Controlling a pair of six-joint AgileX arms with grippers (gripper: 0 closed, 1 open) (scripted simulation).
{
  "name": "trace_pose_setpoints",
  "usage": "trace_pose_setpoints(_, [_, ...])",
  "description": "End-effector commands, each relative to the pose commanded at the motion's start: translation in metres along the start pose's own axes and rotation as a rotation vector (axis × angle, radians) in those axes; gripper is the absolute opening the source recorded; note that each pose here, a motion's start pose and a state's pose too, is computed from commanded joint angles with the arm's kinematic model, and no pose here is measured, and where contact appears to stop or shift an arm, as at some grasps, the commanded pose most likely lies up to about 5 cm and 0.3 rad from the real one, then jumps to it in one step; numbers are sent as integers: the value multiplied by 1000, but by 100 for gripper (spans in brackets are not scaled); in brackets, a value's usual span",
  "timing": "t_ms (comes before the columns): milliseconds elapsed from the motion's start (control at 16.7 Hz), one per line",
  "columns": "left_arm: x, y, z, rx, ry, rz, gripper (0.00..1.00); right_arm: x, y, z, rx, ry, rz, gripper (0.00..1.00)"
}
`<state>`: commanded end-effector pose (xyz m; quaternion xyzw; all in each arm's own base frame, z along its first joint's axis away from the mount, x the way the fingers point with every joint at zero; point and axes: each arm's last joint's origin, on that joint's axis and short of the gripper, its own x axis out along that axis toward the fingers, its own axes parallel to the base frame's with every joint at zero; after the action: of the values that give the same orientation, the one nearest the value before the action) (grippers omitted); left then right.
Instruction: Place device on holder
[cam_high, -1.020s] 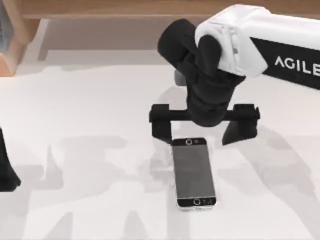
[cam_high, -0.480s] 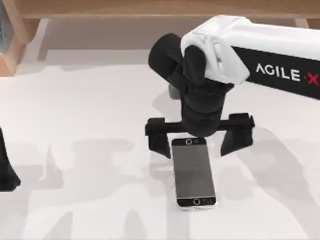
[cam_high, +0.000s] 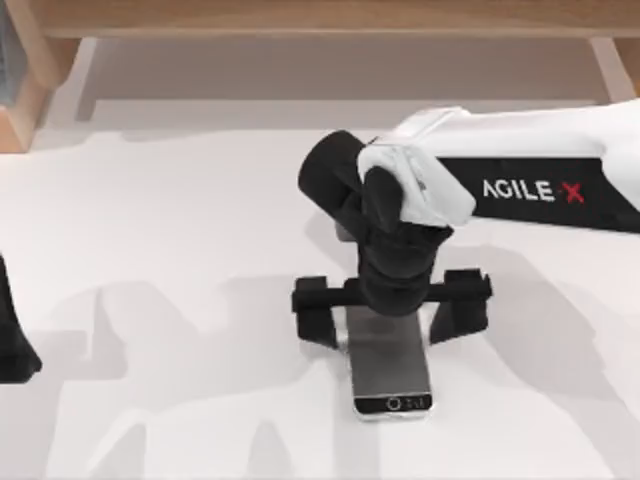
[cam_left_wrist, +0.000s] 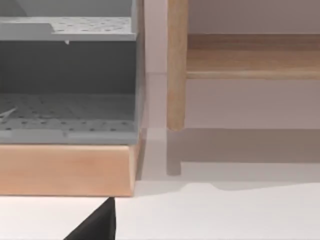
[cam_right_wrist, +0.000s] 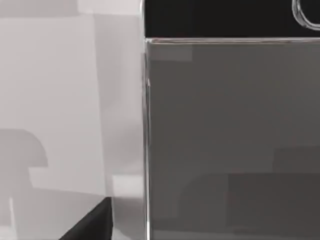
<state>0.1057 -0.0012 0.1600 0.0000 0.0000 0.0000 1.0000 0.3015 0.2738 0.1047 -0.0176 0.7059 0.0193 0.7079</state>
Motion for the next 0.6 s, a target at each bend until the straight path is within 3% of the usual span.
trace_pose_setpoints(300, [0,0,0,0,0,0,100,6,0,-1,0,3,-2,100])
trace_pose_setpoints(600, [0,0,0,0,0,0,100,6,0,-1,0,3,-2,62])
